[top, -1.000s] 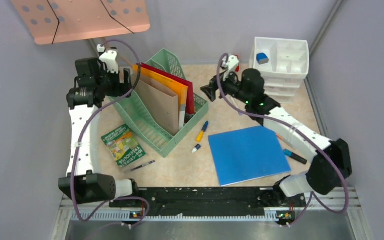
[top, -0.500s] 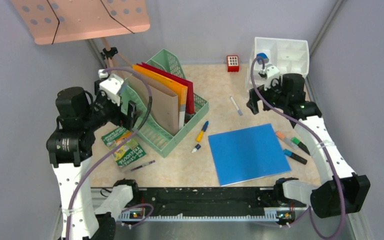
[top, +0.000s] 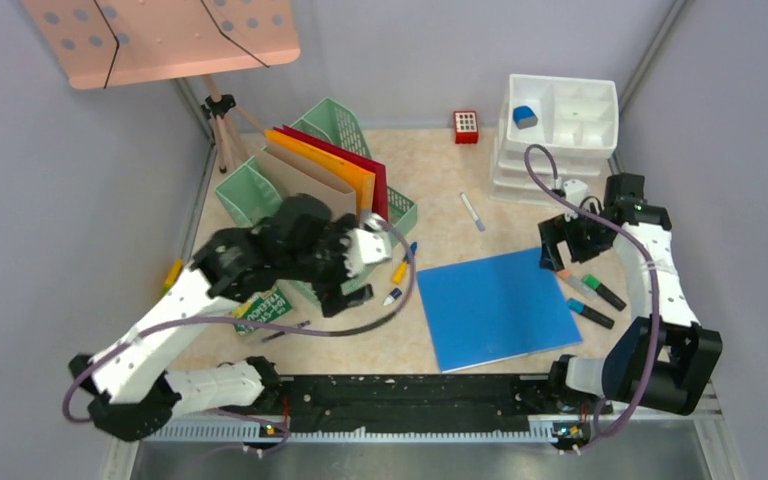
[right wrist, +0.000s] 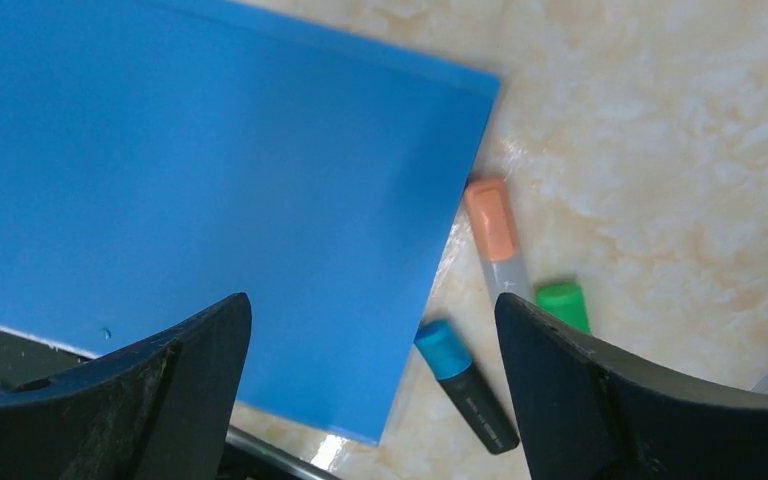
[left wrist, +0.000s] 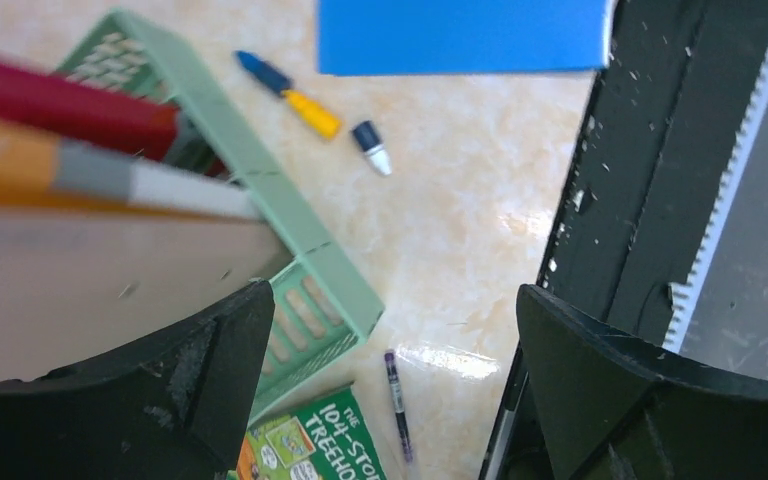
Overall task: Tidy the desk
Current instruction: Place the folder in the storage box, then pick up the folder from the center of the board.
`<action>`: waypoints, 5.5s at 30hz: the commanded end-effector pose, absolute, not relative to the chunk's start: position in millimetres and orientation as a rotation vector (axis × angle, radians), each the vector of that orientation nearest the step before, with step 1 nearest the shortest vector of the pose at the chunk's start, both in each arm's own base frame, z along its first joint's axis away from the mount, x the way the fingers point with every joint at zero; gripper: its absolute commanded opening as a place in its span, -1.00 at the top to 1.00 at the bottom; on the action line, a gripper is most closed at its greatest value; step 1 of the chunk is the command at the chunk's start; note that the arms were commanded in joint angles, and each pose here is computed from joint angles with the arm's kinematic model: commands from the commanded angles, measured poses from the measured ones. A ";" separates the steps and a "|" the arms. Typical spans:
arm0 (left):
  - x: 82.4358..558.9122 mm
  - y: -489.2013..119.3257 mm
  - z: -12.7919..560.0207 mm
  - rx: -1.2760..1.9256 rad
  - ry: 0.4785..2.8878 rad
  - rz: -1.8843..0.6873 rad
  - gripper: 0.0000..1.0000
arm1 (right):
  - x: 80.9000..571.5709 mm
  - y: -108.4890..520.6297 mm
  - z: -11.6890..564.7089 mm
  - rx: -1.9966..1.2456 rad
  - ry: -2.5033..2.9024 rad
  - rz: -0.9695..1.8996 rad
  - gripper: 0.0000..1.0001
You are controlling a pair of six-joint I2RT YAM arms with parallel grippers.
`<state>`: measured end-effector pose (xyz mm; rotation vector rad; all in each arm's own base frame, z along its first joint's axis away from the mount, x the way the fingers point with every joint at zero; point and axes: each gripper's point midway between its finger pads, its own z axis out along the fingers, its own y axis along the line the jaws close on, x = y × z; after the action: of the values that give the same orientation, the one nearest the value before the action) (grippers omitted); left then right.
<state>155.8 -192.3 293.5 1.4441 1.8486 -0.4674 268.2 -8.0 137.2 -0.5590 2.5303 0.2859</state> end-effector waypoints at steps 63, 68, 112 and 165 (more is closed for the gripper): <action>179.0 -337.8 27.8 1.733 1.930 -0.179 -0.86 | 249.3 31.3 88.5 -0.432 2.567 1.069 -0.14; 181.9 -336.1 28.4 1.719 1.942 -0.181 -0.86 | 247.5 39.7 107.3 -0.426 2.524 1.141 0.08; 204.4 -338.1 55.7 1.628 1.950 -0.206 -0.90 | 259.1 30.6 150.3 -0.490 2.509 1.052 1.00; 147.9 -469.8 82.1 1.443 1.492 0.052 -0.94 | 268.2 31.3 163.2 -0.195 2.635 1.144 1.00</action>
<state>129.6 -456.5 73.8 1.5673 1.6026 -0.0534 262.0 30.2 150.4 -0.1698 2.6650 1.1536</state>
